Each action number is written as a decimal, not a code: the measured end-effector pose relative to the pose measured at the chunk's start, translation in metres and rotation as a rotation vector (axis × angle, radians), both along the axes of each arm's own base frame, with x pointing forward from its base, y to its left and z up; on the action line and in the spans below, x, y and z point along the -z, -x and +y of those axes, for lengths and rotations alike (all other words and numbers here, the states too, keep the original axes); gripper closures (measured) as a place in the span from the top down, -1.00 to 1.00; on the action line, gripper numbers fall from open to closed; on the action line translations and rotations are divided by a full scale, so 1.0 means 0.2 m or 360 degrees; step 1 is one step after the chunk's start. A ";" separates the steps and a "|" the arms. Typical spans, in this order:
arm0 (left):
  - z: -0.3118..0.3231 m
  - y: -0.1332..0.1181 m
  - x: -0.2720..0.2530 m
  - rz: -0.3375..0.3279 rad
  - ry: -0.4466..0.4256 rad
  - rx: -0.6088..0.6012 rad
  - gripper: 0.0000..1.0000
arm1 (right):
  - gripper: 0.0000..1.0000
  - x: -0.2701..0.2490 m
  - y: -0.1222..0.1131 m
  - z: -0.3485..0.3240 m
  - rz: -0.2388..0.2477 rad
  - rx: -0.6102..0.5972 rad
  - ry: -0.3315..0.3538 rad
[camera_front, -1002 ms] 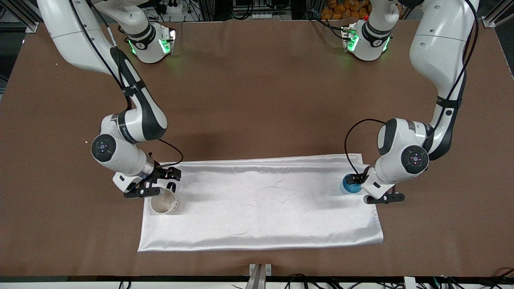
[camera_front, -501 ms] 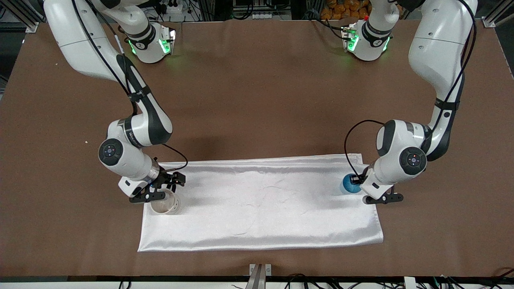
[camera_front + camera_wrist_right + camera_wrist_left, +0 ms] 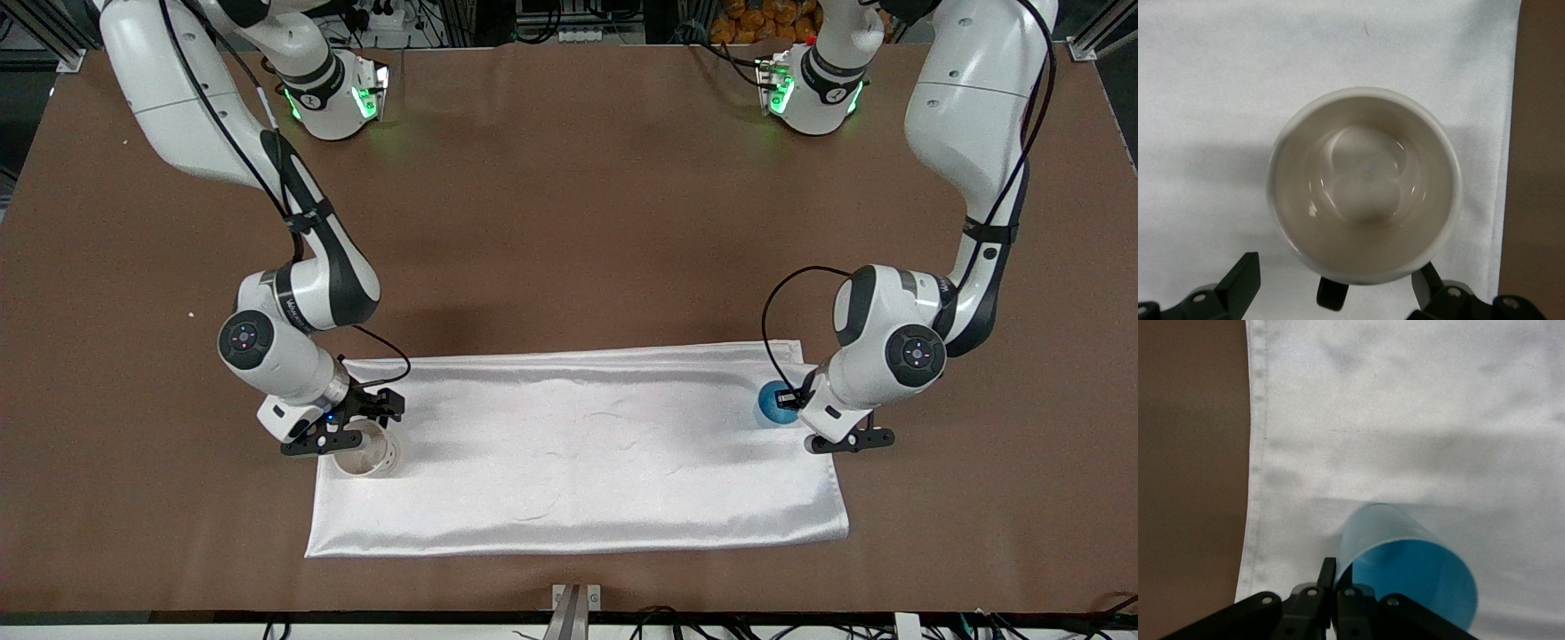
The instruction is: Place blue cup into white mug on table
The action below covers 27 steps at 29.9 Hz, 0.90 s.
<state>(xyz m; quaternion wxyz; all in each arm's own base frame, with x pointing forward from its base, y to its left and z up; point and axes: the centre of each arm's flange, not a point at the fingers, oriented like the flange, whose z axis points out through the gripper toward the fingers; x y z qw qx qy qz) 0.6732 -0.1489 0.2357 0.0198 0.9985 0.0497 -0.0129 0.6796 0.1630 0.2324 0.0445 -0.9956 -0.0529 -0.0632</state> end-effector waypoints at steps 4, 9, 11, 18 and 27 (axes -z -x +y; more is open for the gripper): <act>0.00 -0.01 -0.01 -0.0013 0.0002 -0.0003 -0.93 | 1.00 0.04 -0.01 -0.02 -0.0008 0.0009 0.0006; 0.01 -0.02 -0.05 -0.0037 0.0005 -0.0006 -0.93 | 1.00 0.09 -0.02 -0.06 -0.0028 0.0023 0.0022; 0.01 -0.03 -0.08 -0.0050 0.0007 -0.0007 -0.93 | 0.99 0.11 -0.02 -0.07 -0.0034 0.0022 0.0029; 0.01 -0.04 -0.17 -0.0095 0.0014 -0.0007 -0.93 | 0.40 0.12 -0.02 -0.07 -0.0041 0.0017 0.0036; 0.00 -0.05 -0.28 -0.0151 -0.0007 0.0021 -0.93 | -0.52 0.12 -0.03 -0.07 -0.0046 0.0014 0.0036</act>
